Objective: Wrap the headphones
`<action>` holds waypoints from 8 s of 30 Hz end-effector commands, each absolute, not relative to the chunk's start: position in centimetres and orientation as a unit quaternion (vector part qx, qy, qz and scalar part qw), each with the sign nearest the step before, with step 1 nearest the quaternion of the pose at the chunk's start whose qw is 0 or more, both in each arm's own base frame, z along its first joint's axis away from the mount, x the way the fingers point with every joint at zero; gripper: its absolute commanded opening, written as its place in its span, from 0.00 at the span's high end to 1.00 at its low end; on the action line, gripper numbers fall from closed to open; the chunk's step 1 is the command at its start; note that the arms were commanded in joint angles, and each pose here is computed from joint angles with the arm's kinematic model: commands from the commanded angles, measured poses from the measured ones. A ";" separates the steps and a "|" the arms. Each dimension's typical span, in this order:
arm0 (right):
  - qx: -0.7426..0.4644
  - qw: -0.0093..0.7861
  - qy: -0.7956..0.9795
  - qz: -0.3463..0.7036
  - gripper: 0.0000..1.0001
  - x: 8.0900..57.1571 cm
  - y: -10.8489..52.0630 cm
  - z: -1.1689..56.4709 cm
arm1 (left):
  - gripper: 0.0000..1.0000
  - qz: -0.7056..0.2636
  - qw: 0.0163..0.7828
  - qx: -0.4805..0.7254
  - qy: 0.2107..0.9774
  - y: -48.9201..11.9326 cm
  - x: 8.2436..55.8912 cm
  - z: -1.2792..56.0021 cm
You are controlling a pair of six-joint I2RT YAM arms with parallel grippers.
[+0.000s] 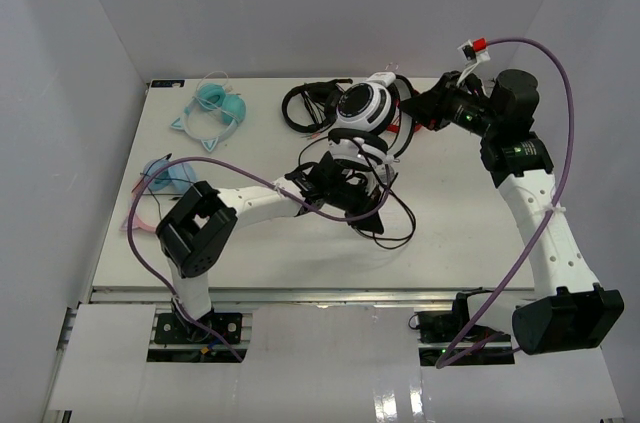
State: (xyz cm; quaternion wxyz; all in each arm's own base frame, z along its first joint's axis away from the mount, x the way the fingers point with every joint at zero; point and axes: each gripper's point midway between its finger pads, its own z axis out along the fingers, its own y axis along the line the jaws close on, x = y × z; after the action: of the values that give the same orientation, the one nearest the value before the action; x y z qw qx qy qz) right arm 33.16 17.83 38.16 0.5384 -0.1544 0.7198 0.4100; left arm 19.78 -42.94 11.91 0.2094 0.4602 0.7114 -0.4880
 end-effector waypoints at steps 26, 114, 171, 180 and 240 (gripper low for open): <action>-0.052 0.754 0.654 0.028 0.92 37.1 6.0 43.3 | 1.00 -0.473 0.092 0.305 0.821 -37.4 16.1 12.0; -0.441 0.542 0.675 -0.236 0.92 32.5 12.8 24.3 | 1.00 -0.422 0.206 0.239 0.850 -29.9 25.9 26.0; -0.233 0.634 0.718 -0.170 0.92 41.1 14.2 29.8 | 1.00 -0.456 0.209 0.253 0.827 -34.2 24.5 25.8; -0.073 0.670 0.734 -0.086 0.92 42.5 14.1 31.7 | 0.86 -0.551 0.181 0.202 0.789 -38.9 24.1 27.9; -0.139 0.606 0.686 0.378 0.92 29.0 16.0 45.0 | 1.00 -0.314 0.619 0.461 0.552 -42.3 35.2 9.2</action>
State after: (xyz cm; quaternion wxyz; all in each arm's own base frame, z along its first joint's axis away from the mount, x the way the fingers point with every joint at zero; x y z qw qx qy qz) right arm 30.80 16.61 40.19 0.5517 -0.1176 0.7309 0.3841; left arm 36.76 -43.48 5.87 0.6218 0.4573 0.5773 -0.2665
